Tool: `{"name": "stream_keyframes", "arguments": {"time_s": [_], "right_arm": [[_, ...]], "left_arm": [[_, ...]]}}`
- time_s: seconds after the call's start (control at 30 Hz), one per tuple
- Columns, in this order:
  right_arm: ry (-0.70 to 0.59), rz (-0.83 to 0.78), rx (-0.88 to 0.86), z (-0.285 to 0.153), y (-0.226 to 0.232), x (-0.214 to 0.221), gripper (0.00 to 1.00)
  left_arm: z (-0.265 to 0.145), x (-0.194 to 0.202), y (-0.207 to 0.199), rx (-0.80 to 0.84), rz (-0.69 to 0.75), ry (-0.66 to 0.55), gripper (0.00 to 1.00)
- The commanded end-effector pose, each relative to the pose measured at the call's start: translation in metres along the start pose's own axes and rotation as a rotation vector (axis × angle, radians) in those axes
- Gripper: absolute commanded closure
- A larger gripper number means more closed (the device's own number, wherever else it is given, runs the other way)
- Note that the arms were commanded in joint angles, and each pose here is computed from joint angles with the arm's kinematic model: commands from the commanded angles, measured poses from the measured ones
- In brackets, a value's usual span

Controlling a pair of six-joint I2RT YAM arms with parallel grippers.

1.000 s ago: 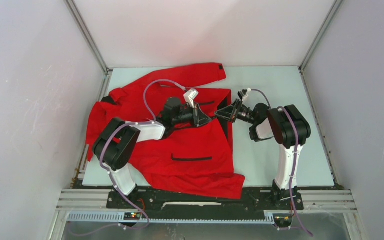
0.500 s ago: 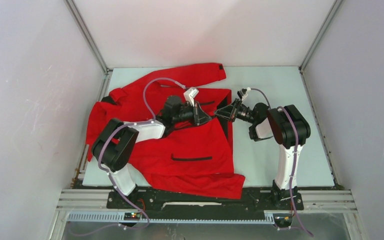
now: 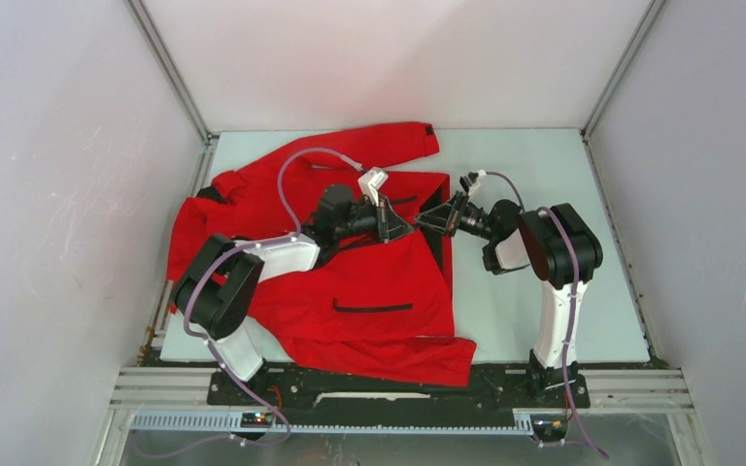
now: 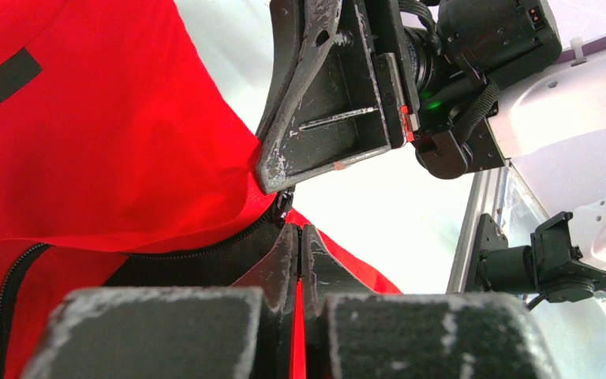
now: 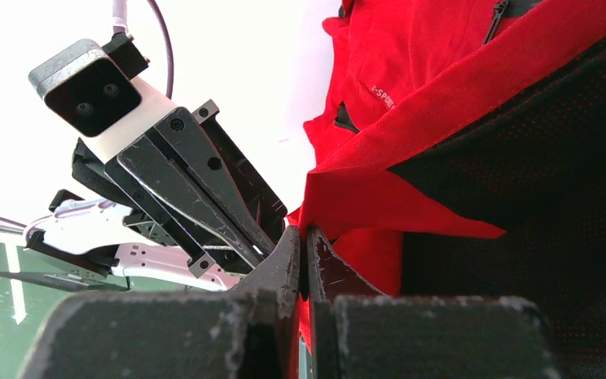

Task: Zip up the jacket

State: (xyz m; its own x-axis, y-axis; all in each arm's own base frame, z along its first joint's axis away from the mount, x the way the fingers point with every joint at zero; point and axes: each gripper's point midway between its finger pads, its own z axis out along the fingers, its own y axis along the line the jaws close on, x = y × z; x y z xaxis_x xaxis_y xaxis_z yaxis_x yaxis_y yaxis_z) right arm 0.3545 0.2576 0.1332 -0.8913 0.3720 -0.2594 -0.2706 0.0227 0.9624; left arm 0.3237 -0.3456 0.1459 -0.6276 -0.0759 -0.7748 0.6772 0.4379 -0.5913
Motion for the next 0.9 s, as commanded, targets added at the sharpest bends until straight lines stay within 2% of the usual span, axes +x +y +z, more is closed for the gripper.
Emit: {"name": "stream_keyframes", "arguments": {"time_s": [0.0, 0.3, 0.77, 0.87], "right_arm": [[0.027, -0.080, -0.067, 0.007, 0.026, 0.002, 1.00], [0.033, -0.084, -0.084, 0.006, 0.039, 0.003, 1.00], [0.063, -0.075, -0.102, 0.015, 0.046, 0.013, 1.00], [0.055, -0.074, -0.098, 0.010, 0.046, 0.009, 1.00]], "left_arm": [[0.005, -0.036, -0.019, 0.039, 0.092, -0.086, 1.00], [0.005, -0.028, 0.002, -0.025, 0.080, -0.070, 1.00], [0.006, -0.051, -0.014, 0.041, 0.067, -0.155, 1.00], [0.004, -0.048, -0.012, 0.027, 0.077, -0.137, 1.00]]}}
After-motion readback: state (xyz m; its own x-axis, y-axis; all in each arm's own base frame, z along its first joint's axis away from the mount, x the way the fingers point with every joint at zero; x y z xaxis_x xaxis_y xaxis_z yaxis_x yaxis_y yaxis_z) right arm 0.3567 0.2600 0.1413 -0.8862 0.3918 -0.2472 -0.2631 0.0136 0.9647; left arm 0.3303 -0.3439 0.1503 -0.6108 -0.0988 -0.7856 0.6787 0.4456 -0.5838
